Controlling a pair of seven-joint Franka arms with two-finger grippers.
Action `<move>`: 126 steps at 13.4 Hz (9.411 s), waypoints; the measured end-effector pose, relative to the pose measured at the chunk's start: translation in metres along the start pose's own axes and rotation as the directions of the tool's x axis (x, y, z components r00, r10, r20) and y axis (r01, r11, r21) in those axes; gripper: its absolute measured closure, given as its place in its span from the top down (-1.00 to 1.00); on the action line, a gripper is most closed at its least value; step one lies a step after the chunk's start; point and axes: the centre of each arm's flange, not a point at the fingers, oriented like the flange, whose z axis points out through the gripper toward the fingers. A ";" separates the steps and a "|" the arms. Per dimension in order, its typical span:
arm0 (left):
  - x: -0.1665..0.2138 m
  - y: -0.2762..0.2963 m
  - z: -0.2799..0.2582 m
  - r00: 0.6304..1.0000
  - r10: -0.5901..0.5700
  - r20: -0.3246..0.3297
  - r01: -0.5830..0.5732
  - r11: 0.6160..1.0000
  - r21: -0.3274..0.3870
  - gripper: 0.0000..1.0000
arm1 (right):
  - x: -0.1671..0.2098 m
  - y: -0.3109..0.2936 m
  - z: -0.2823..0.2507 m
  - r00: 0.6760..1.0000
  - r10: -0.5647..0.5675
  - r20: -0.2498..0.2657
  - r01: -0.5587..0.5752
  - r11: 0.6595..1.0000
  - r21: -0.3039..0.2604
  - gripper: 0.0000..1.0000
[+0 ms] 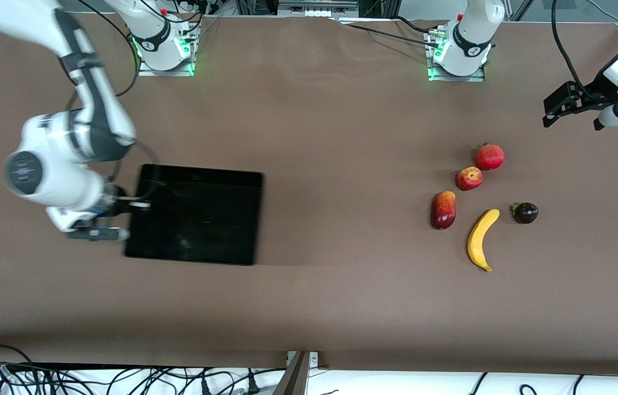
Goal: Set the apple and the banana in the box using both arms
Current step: 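Push the black box with the right gripper toward the fruit, then draw the right gripper back away from the black box, then reach the left gripper over the small red apple, then lower the left gripper and close it on the red apple, then lift the red apple and carry it over the black box, then lower the apple into the box and open the left gripper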
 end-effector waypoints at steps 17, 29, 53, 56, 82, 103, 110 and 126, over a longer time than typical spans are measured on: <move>0.004 -0.003 -0.003 1.000 -0.005 -0.008 0.005 1.000 -0.001 1.00 | -0.121 -0.350 0.134 0.997 -0.058 -0.050 0.063 0.990 0.125 -0.77; 0.005 -0.007 -0.009 1.000 -0.013 -0.020 0.013 1.000 -0.001 1.00 | -0.044 -0.156 -0.126 0.998 -0.004 -0.063 0.004 1.000 0.002 1.00; 0.016 0.010 0.051 0.999 0.010 0.044 -0.010 1.000 -0.003 1.00 | -0.027 0.150 -0.234 0.998 -0.005 0.068 0.011 0.996 -0.085 1.00; 0.020 0.010 0.064 1.000 0.004 0.031 -0.004 1.000 -0.003 1.00 | -0.043 0.151 -0.244 0.997 -0.032 0.072 0.040 0.993 -0.115 1.00; -0.027 0.016 0.437 0.977 0.017 0.211 -0.009 0.999 -0.039 0.99 | -0.072 0.178 -0.241 1.000 0.028 -0.007 -0.029 0.994 -0.108 1.00; -0.014 0.342 0.288 0.988 0.008 0.156 0.022 0.981 -0.192 0.34 | -0.078 0.168 -0.238 0.999 0.019 0.035 -0.015 0.994 -0.110 1.00; -0.003 0.401 0.391 0.981 -0.066 0.185 0.091 0.988 -0.126 0.34 | -0.077 0.168 -0.235 0.999 0.021 0.042 -0.016 0.994 -0.110 1.00; 0.019 0.378 0.358 0.978 -0.099 0.183 0.118 0.988 -0.096 1.00 | -0.078 0.168 -0.233 0.998 0.023 0.052 -0.017 0.994 -0.110 1.00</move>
